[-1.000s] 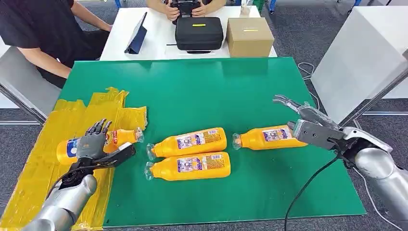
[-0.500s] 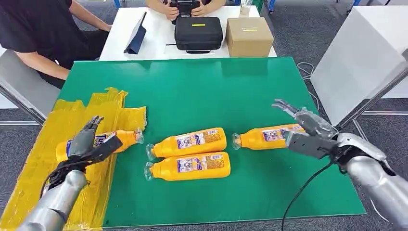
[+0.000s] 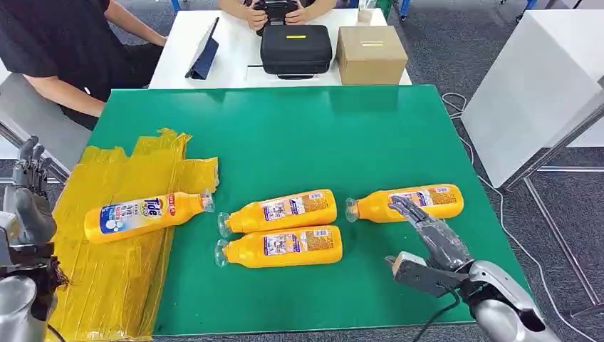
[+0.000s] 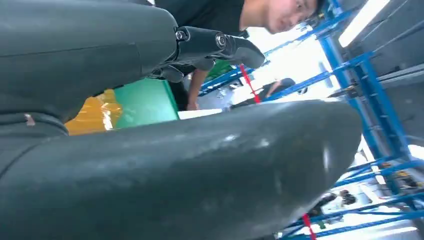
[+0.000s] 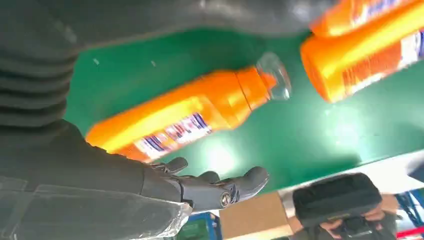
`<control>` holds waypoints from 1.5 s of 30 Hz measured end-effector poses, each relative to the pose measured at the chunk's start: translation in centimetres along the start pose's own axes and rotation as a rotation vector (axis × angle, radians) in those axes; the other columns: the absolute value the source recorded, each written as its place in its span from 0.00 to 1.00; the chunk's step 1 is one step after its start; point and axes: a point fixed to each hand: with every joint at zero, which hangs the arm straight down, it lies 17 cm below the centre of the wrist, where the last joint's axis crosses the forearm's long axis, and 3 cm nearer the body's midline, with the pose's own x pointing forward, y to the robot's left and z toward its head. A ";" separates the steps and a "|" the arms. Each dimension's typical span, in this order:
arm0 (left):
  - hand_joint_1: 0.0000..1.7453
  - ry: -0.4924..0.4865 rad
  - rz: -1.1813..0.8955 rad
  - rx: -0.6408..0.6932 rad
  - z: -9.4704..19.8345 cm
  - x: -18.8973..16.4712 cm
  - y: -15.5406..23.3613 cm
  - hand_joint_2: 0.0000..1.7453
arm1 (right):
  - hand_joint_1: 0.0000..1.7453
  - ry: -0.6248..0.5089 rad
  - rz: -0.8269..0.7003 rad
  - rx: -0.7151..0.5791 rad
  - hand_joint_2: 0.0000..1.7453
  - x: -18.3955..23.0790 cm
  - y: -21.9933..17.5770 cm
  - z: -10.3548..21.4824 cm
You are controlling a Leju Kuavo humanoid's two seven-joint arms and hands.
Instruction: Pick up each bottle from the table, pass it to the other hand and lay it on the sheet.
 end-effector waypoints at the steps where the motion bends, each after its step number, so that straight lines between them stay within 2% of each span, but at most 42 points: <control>1: 0.00 -0.003 0.015 0.004 0.2 0.3 0.0 0.00 | 0.00 0.002 0.000 0.000 0.00 0.2 0.3 0.1; 11: 0.00 -0.040 0.033 -0.007 1.0 2.3 -0.1 0.00 | 0.00 0.000 -0.030 -0.018 0.00 1.3 1.0 -0.2; 12: 0.00 -0.041 0.033 -0.006 1.0 2.3 -0.1 0.00 | 0.00 0.000 -0.031 -0.020 1.00 1.3 1.0 -0.2; 15: 0.00 -0.045 0.033 -0.007 1.0 2.4 -0.1 0.00 | 0.00 0.001 -0.028 -0.022 1.00 1.3 1.0 -0.2; 16: 0.00 -0.045 0.031 -0.008 1.1 2.5 0.0 0.00 | 0.00 0.001 -0.019 -0.023 0.00 1.3 1.0 -0.2; 20: 0.00 -0.042 0.006 -0.014 1.2 2.6 0.7 0.00 | 0.00 0.002 0.028 -0.038 0.00 1.3 0.4 -0.6; 21: 0.00 -0.037 0.000 -0.018 1.3 2.5 0.9 0.00 | 0.00 0.003 0.033 -0.047 1.00 1.2 0.1 -0.7; 28: 0.00 -0.029 0.006 -0.035 1.4 2.6 1.2 0.00 | 0.00 0.072 0.160 -0.186 1.00 -1.0 -5.5 -1.3; 35: 0.00 -0.026 0.044 -0.058 1.2 2.8 0.5 0.00 | 0.00 0.169 0.270 -0.231 1.00 -4.4 -9.4 -0.2; 38: 0.00 -0.025 0.057 -0.063 1.2 2.8 0.3 0.00 | 0.00 0.207 0.295 -0.219 1.00 -5.8 -10.1 0.2; 45: 0.00 -0.035 0.081 -0.080 0.4 3.3 0.1 0.00 | 0.00 0.240 0.264 -0.097 1.00 -9.5 -11.7 1.6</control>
